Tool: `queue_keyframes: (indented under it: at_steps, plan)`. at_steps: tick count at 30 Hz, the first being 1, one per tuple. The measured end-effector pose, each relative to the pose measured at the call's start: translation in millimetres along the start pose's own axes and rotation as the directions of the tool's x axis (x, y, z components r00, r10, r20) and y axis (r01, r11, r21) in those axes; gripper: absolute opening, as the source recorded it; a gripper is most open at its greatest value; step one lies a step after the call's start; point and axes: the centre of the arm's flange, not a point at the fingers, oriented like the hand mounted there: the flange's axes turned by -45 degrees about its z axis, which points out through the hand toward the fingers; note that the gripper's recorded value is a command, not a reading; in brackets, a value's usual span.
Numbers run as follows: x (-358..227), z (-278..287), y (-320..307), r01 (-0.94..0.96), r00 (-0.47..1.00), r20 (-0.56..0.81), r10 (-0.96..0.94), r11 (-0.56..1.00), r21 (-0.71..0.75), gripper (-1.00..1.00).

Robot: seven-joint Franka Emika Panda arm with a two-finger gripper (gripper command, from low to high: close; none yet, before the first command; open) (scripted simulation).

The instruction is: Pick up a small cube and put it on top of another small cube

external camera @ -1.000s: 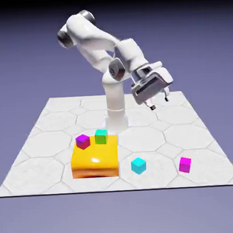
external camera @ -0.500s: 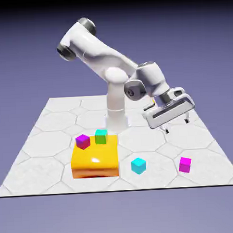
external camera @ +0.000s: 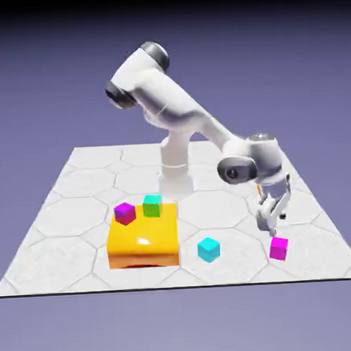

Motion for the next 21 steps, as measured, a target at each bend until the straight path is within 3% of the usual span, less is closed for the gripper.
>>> queue_keyframes:
  at_steps: [6, 7, 9, 14, 21]
  plan:
    - [4, 69, 0, 0.000, 1.000, 0.000, 0.000, 1.000, 0.000, 0.00]
    - [4, 70, 0, 0.000, 1.000, 0.000, 0.000, 1.000, 0.000, -1.00]
    - [4, 70, 0, 0.000, 1.000, 0.000, 0.000, 1.000, 0.000, -1.00]
    - [0, 0, 0, 0.000, 1.000, 0.000, 0.000, 1.000, 0.001, -1.00]
    - [23, -54, -40, -0.456, 0.889, 0.036, 0.457, 0.890, -0.019, -1.00]
